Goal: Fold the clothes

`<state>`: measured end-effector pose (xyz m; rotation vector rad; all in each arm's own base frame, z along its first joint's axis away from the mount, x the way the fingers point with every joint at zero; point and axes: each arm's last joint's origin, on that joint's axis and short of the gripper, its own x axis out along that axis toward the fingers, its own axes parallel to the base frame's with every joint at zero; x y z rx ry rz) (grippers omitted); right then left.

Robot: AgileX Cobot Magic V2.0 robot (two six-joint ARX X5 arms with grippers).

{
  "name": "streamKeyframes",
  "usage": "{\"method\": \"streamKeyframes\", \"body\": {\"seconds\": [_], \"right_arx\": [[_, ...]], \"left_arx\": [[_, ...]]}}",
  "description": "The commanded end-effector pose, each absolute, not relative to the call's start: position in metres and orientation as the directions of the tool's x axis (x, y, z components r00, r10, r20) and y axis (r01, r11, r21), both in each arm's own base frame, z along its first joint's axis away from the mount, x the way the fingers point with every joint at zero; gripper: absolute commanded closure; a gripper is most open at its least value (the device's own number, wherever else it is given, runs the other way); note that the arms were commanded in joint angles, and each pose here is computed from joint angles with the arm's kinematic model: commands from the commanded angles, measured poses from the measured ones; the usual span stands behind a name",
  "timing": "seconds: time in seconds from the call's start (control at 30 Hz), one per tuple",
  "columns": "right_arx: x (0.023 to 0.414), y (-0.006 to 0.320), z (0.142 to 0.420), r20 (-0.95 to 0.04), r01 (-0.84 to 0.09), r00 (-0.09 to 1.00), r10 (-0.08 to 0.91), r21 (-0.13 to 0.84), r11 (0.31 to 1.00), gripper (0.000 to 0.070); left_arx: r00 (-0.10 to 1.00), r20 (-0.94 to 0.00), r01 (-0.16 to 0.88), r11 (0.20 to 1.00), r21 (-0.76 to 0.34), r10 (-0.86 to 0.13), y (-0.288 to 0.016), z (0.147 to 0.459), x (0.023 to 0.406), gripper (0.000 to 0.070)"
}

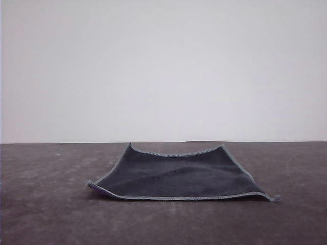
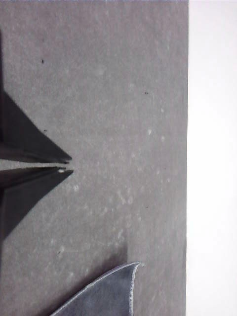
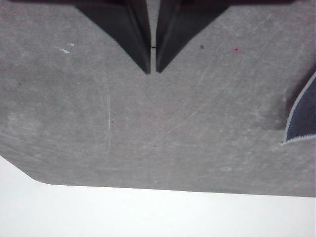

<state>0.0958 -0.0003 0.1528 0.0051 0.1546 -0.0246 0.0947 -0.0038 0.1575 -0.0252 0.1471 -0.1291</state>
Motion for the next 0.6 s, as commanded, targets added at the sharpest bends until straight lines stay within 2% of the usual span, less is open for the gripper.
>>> {"method": "streamKeyframes", "body": {"seconds": [0.0,0.13,0.27,0.33,0.4,0.47,0.57], "right_arx": [[0.096,-0.001,0.152,-0.148,0.031,0.989,-0.027,0.018,0.999,0.0684],[0.096,-0.001,0.153,-0.144,0.030,0.989,-0.027,0.019,0.999,0.0683],[0.096,0.000,0.155,-0.119,0.024,0.993,-0.021,0.025,0.999,0.0684],[0.097,0.000,0.156,-0.105,0.022,0.994,-0.015,0.070,0.997,0.0684],[0.097,0.000,0.158,-0.089,0.023,0.996,-0.010,0.156,0.987,0.0684],[0.097,0.000,0.161,-0.064,0.011,0.998,0.005,0.242,0.970,0.0688],[0.097,0.000,0.165,-0.023,0.003,1.000,0.005,0.312,0.950,0.0690]], "left_arx": [[0.977,-0.168,0.119,0.991,-0.068,-0.129,-0.004,0.150,0.095,0.0700],[0.978,-0.166,0.103,0.983,-0.155,-0.129,-0.004,0.151,0.096,0.0700],[0.978,-0.167,0.073,0.950,-0.304,-0.129,-0.004,0.150,0.096,0.0700],[0.978,-0.163,0.058,0.923,-0.381,-0.129,-0.004,0.151,0.096,0.0700],[0.981,-0.146,0.054,0.902,-0.428,-0.128,-0.004,0.153,0.096,0.0700],[0.986,-0.108,0.066,0.890,-0.451,-0.128,-0.004,0.156,0.096,0.0700],[0.991,-0.034,0.099,0.890,-0.446,-0.128,-0.004,0.165,0.096,0.0700]]}}
